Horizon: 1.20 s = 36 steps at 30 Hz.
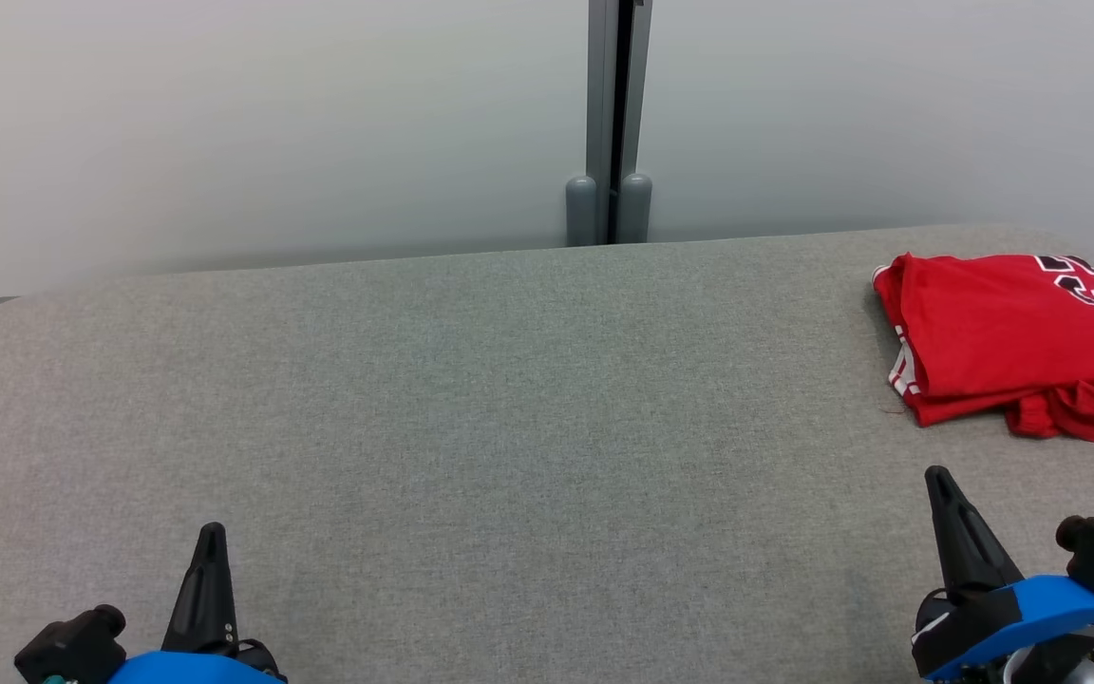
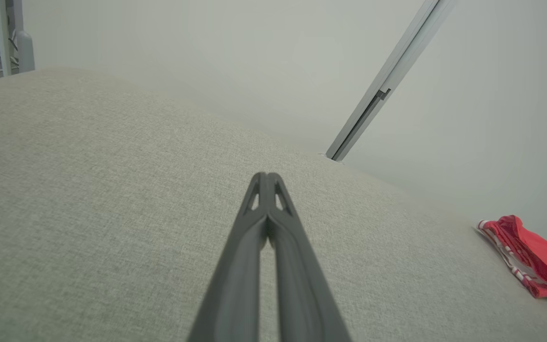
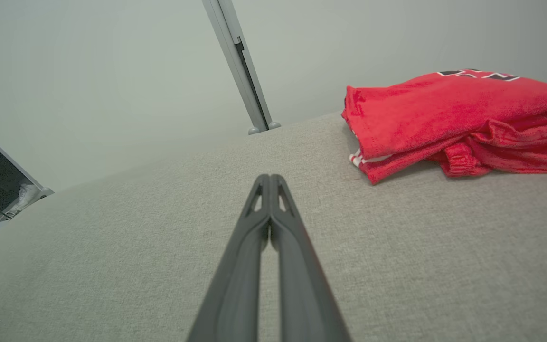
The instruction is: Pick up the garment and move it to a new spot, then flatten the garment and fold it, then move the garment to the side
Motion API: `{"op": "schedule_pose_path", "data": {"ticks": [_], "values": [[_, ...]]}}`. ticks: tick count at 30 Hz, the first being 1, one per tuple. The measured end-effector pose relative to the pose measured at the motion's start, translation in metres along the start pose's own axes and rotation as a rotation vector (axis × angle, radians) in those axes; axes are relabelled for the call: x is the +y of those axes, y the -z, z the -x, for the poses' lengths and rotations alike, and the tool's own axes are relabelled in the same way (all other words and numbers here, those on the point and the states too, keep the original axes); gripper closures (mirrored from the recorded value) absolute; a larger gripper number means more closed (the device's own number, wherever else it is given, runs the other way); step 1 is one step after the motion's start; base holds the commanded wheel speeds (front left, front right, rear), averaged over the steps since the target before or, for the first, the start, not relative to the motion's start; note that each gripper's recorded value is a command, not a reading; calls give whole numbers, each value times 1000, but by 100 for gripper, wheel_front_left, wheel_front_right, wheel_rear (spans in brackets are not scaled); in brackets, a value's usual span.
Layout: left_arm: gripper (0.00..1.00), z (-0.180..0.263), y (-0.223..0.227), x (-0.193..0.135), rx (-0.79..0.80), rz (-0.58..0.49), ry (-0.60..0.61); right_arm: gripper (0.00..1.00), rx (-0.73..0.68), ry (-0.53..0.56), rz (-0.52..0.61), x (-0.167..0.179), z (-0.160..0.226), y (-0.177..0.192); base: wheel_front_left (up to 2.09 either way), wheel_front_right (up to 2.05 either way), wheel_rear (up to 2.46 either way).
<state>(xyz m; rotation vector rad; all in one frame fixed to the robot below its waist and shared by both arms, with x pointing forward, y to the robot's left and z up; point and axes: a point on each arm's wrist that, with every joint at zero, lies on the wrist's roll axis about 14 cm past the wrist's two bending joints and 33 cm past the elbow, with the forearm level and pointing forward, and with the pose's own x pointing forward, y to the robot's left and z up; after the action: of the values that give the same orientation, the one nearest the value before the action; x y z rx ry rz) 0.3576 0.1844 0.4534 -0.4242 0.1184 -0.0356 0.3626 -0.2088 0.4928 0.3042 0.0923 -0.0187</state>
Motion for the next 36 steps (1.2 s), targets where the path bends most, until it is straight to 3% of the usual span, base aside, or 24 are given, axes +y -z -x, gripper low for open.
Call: {"op": "schedule_pose_path", "data": {"ticks": [36], "values": [[100,-12,-17,4,-30,499,-57,100,-14,-10,-550,3,-7,0,0,0,0]]}}
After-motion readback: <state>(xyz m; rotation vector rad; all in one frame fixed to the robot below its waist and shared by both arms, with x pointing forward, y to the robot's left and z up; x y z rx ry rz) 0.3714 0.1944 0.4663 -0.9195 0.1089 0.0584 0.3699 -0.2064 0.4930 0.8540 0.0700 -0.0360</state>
